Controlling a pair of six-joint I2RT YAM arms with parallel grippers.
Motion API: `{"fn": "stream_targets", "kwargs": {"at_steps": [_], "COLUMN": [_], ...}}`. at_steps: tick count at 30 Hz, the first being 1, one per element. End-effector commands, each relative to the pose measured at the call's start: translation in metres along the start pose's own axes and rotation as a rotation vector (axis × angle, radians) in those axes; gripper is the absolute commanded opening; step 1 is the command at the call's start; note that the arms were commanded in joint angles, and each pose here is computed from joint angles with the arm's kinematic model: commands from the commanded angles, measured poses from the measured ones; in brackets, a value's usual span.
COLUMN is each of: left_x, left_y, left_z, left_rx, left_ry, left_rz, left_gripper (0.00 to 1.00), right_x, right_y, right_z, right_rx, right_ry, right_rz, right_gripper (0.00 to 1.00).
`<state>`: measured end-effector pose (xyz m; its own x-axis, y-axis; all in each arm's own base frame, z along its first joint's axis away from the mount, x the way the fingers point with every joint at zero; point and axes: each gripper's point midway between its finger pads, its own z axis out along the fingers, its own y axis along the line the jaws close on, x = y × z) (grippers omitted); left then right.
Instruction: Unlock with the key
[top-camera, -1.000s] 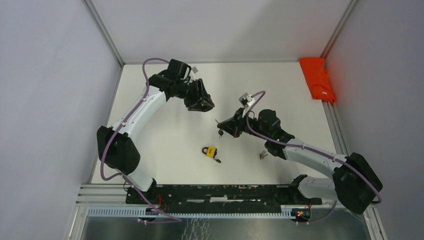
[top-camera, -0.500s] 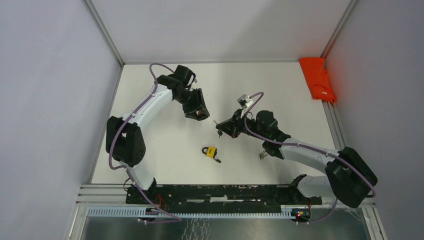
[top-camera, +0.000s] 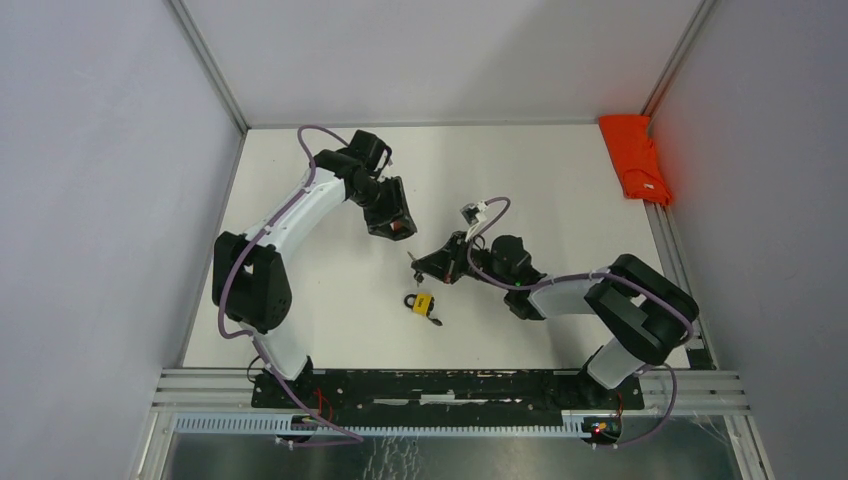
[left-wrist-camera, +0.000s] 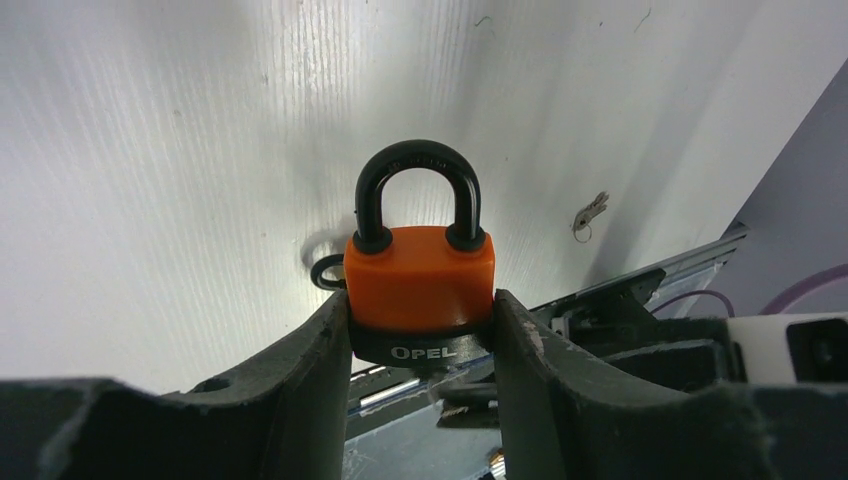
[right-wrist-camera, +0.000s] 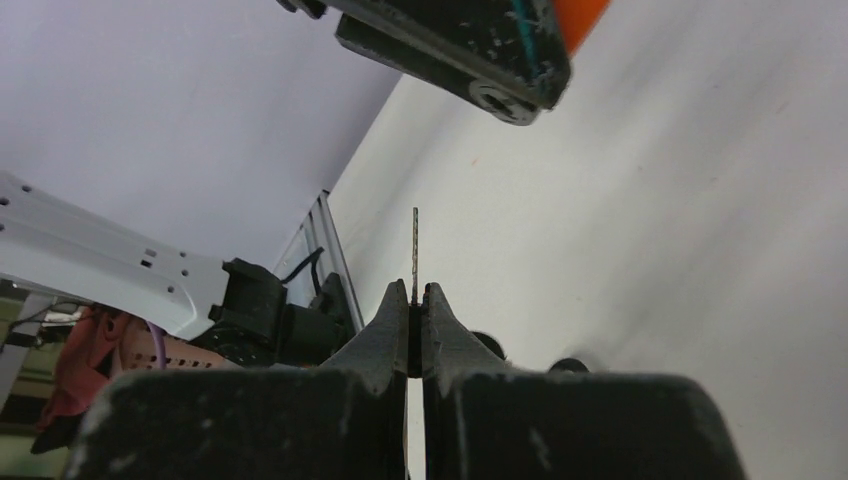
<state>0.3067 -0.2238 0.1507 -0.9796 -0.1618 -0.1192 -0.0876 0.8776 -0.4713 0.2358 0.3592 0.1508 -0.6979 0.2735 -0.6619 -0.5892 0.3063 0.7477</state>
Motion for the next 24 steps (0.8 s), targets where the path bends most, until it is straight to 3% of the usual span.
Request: {"fn": "stream_targets", "kwargs": {"at_steps": [1,14,24], "left_x": [-0.023,-0.024,-0.025], "left_y": [-0.020,-0.024,-0.027], "left_z": [-0.013,-0.006,-0.006], "left_rx": [0.066,0.128,0.150], "left_ry": [-0.118,-0.173,-0.175], "left_rz": [0.001,-0.063,-0.061], "left_gripper": [0.02,0.02,0.02], "right_x": [-0.035,-0.040,-0.017], "right_y": [0.035,0.008,-0.016], "right_z": [0.018,0.044,0.032], "right_rx": [-0.086,0.013,0.070], "right_ry": [-0.145,-0.163,-0.137], "right_rz": [0.017,0.033,0.052], "right_gripper": [0.00,0.00,0.00]}}
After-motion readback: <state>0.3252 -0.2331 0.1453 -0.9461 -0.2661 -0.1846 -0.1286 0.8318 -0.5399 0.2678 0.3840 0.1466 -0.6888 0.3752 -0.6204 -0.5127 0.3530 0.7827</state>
